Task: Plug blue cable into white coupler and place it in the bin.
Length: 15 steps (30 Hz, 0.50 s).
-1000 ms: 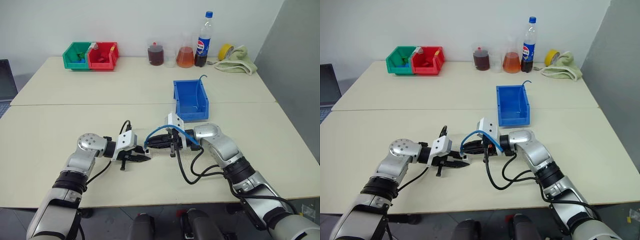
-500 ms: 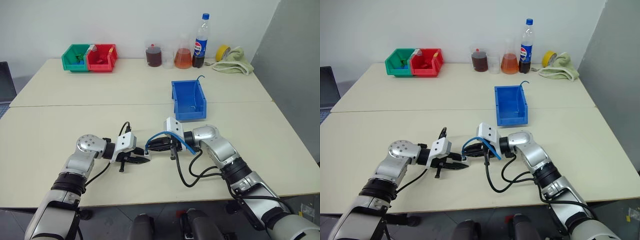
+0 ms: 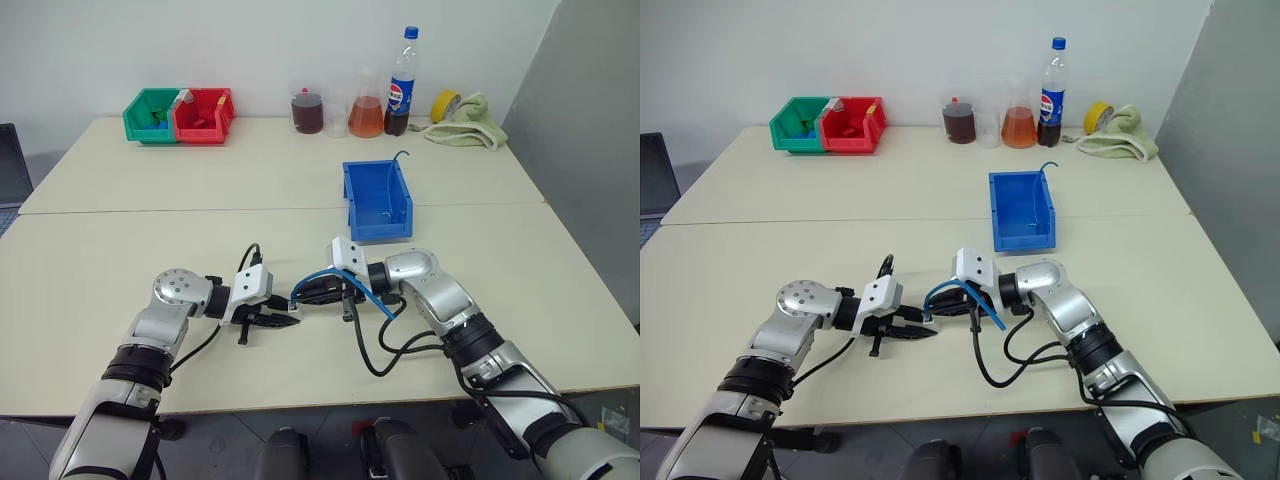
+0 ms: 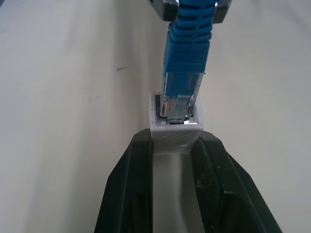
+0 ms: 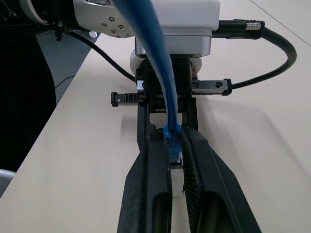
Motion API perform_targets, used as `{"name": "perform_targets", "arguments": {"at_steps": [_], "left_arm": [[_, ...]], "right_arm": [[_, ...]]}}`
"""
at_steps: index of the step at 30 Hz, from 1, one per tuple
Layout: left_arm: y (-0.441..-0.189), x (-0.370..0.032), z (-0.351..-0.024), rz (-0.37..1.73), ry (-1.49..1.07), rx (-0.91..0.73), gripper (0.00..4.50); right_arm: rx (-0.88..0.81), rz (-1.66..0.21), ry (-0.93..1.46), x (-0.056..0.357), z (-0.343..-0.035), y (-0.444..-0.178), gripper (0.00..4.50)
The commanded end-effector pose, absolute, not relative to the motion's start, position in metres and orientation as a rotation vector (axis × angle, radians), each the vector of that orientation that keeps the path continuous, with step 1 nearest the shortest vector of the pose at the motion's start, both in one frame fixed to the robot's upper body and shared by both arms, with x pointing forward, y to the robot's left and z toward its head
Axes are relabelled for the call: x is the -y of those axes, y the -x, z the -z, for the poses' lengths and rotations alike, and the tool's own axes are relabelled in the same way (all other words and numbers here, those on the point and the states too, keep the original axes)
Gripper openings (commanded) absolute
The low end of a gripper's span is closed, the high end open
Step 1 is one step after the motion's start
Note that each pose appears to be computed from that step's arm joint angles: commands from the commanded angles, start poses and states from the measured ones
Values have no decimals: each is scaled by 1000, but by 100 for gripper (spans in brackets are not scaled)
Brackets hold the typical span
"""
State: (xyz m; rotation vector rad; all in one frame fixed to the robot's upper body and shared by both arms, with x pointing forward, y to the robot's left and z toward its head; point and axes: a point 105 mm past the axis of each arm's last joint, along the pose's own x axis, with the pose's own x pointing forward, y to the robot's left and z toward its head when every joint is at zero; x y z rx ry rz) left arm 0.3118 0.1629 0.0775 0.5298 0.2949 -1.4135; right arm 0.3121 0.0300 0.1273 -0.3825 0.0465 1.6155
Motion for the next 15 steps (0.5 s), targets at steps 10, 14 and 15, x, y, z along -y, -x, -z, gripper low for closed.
{"name": "perform_targets", "arguments": {"at_steps": [10,14,15], "left_arm": [[-308,-163,-77,1425,-549,-299,78],[-307,-162,-77,1423,-548,-299,78],[-307,-162,-77,1423,-548,-298,78]], "right_arm": [[-50,-1644,471,-32,-124,-316,8],[-73,-1660,484,-36,-118,-313,8],[-76,-1662,485,-37,-117,-312,8]]}}
